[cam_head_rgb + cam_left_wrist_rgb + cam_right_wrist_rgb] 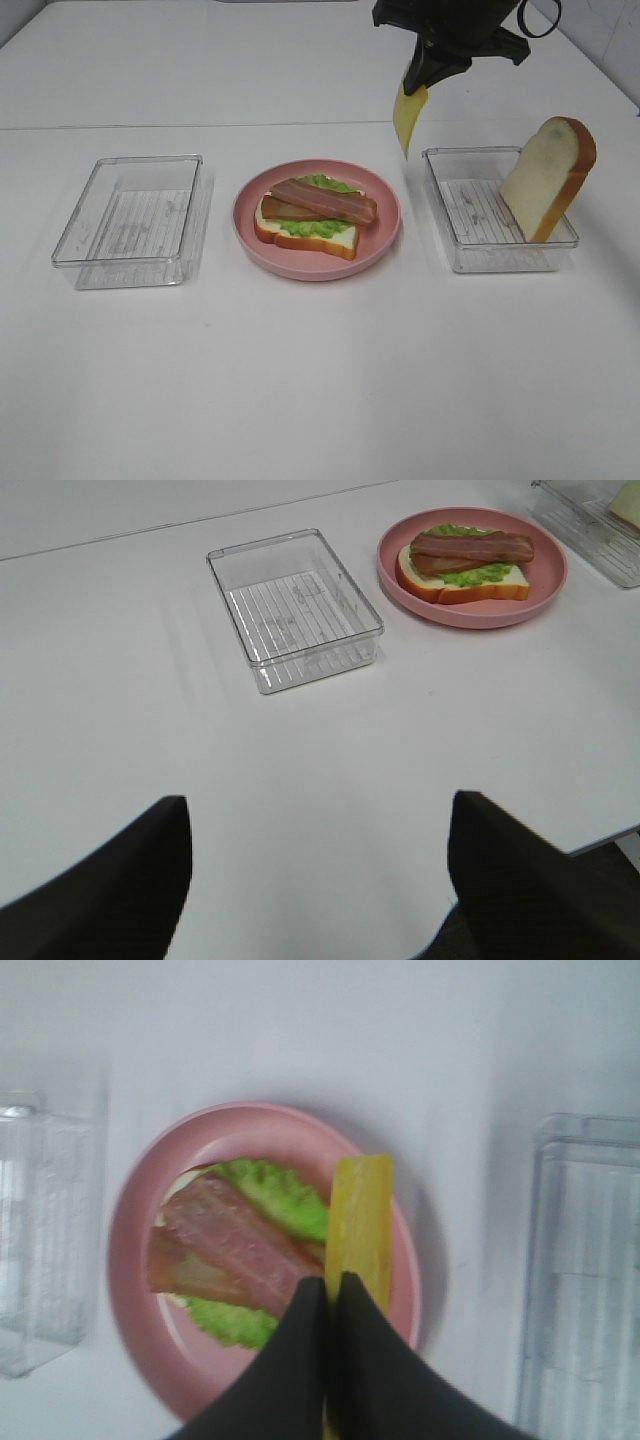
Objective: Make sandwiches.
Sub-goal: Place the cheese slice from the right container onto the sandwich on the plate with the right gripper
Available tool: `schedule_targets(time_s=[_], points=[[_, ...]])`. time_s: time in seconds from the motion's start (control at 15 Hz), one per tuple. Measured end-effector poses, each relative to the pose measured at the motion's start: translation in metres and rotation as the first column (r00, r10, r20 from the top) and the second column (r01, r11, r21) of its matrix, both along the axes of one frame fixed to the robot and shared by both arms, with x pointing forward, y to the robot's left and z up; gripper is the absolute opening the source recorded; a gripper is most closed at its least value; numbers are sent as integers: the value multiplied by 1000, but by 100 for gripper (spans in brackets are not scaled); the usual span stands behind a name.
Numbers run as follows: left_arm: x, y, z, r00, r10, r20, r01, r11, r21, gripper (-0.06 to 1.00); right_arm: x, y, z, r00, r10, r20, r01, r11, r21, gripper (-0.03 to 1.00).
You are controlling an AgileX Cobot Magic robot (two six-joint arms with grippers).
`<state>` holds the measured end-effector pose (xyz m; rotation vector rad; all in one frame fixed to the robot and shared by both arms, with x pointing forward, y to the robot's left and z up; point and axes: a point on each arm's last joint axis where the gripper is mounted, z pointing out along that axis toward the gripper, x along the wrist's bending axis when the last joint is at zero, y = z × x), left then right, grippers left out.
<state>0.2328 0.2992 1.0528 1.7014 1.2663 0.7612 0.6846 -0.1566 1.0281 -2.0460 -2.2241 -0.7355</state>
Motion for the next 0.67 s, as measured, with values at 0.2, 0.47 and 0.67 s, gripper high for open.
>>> schedule_targets(time_s=[0.2,0.47,0.67], points=[[0,0,0,1000,0,0,0,1000,0,68,-10,22,8,991,134,-26,-126,972,196,0],[0,0,0,1000,0,0,0,1000,0,68,-30,64,-2,967,250,-39,-232,938,258,0],[0,0,0,1000,0,0,0,1000,0,68,-43,111,-17,956,293,-17,-275,913,303,0]])
